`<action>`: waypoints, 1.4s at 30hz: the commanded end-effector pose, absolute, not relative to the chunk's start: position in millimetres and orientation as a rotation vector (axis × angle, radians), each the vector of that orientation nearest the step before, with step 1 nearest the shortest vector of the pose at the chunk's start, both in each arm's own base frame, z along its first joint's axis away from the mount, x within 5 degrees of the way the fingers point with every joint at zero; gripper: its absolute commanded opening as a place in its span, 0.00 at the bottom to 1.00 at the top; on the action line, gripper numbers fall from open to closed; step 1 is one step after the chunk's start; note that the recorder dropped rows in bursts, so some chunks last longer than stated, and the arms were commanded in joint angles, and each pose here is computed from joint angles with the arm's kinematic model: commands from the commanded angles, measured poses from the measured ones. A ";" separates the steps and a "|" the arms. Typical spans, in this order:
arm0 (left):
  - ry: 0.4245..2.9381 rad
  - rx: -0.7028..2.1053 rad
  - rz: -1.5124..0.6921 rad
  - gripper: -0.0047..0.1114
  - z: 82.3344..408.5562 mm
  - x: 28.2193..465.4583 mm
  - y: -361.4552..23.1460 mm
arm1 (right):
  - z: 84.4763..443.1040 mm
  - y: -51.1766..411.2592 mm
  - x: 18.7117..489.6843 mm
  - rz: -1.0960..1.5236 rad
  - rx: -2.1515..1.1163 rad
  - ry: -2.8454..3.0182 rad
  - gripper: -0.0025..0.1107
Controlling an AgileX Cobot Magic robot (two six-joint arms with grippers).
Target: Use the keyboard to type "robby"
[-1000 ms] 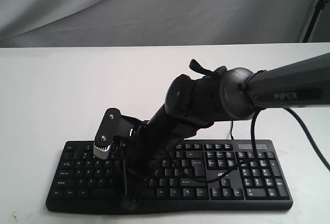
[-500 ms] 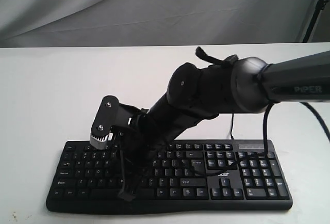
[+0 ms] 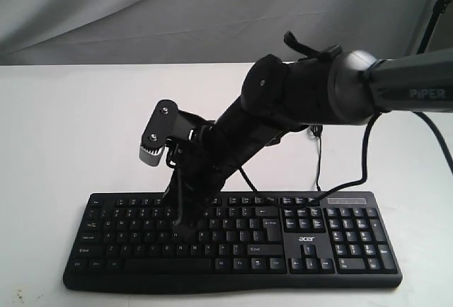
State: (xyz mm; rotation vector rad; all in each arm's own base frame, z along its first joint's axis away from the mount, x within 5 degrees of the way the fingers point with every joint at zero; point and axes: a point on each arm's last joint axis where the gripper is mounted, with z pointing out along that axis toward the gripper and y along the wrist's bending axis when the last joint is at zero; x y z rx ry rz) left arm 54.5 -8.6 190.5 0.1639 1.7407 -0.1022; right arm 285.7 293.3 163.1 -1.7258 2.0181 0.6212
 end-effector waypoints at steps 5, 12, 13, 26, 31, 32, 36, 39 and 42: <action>1.735 0.169 -0.104 0.04 189.7 54.4 -8.8 | 149.3 294.8 286.7 0.682 -1.761 2.021 0.02; 1.735 0.169 -0.104 0.04 189.7 54.4 -8.8 | 146.3 294.9 286.8 0.681 -1.773 2.018 0.02; 1.735 0.169 -0.104 0.04 189.7 54.4 -8.8 | 144.0 295.1 287.4 0.676 -1.774 2.019 0.02; 1.735 0.169 -0.104 0.04 189.7 54.4 -8.8 | 127.4 297.3 290.8 0.672 -1.759 2.036 0.02; 1.735 0.169 -0.104 0.04 189.7 54.4 -8.8 | 127.4 297.3 290.8 0.672 -1.759 2.036 0.02; 1.735 0.169 -0.104 0.04 189.7 54.4 -8.8 | 127.4 297.3 290.8 0.672 -1.759 2.036 0.02; 1.735 0.169 -0.104 0.04 189.7 54.4 -8.8 | 127.4 297.3 290.8 0.672 -1.759 2.036 0.02; 1.735 0.169 -0.104 0.04 189.7 54.4 -8.8 | 119.6 297.6 290.8 0.681 -1.760 2.054 0.02; 1.735 0.169 -0.104 0.04 189.7 54.4 -8.8 | 114.3 298.1 290.9 0.687 -1.762 2.060 0.02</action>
